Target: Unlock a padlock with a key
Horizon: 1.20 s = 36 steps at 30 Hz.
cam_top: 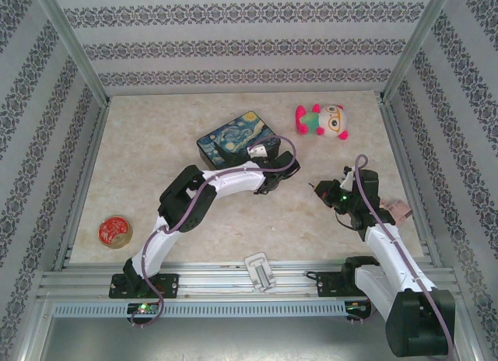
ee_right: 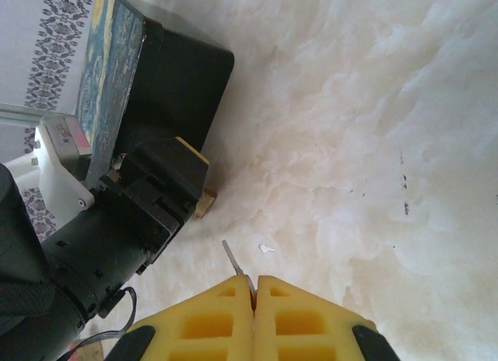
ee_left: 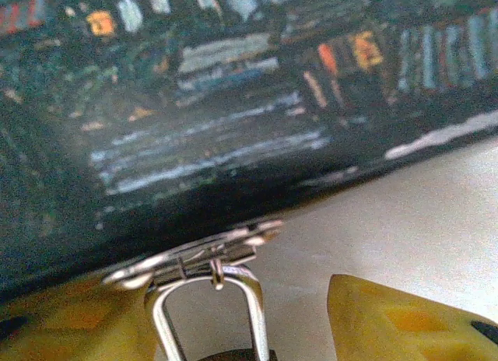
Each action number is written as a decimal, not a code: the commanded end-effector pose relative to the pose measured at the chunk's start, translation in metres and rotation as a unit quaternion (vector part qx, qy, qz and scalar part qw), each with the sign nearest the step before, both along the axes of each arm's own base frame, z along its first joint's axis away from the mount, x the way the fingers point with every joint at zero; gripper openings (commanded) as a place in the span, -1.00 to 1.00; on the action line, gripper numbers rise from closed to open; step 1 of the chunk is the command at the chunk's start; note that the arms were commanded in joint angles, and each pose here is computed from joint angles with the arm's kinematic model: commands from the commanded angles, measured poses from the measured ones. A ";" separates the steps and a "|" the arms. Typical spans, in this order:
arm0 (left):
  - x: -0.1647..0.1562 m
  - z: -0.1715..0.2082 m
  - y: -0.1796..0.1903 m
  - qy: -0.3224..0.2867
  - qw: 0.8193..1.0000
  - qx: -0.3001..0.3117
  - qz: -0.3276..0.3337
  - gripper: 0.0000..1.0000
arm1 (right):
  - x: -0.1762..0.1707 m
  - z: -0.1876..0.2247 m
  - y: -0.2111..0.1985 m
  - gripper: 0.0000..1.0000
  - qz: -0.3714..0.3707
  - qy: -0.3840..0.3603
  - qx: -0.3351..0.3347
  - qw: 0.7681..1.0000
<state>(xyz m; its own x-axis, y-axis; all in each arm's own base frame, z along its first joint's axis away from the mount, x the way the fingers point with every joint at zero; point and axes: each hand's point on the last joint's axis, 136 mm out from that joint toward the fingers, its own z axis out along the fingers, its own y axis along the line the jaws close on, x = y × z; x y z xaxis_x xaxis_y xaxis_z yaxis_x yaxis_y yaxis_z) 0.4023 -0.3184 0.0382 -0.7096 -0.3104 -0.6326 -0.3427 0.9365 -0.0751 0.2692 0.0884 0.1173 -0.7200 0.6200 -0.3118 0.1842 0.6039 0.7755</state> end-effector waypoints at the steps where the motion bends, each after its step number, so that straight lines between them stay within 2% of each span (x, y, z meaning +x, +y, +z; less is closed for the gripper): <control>1: 0.002 0.000 0.007 -0.003 1.000 -0.010 0.023 0.09 | 0.004 0.003 -0.001 -1.00 -0.003 -0.007 0.005 1.000; 13: -0.010 -0.013 0.007 0.019 0.999 -0.012 0.027 0.00 | 0.007 0.001 -0.001 -1.00 -0.004 -0.004 0.007 1.000; 15: -0.010 -0.013 0.008 0.016 0.999 -0.009 0.027 -0.13 | 0.007 0.001 -0.001 -1.00 -0.004 -0.004 0.007 1.000; 19: -0.007 -0.010 0.008 0.009 1.000 -0.005 0.024 -0.16 | 0.009 0.002 -0.001 -1.00 -0.003 -0.004 0.008 1.000; 23: -0.004 -0.008 0.003 0.007 1.000 -0.012 0.011 -0.44 | 0.009 0.002 0.001 -1.00 0.005 -0.009 0.009 1.000; 26: -0.006 -0.003 -0.005 0.009 0.999 -0.039 -0.002 -0.51 | 0.008 0.007 0.010 -1.00 0.036 -0.034 0.010 0.999; 30: -0.011 0.018 -0.022 -0.003 0.993 -0.112 -0.029 -0.68 | 0.003 0.006 0.023 -1.00 0.070 -0.059 -0.003 0.996; 36: -0.021 0.046 -0.035 -0.014 0.977 -0.210 -0.031 -0.86 | -0.001 -0.009 0.036 -1.00 0.050 -0.099 0.002 0.994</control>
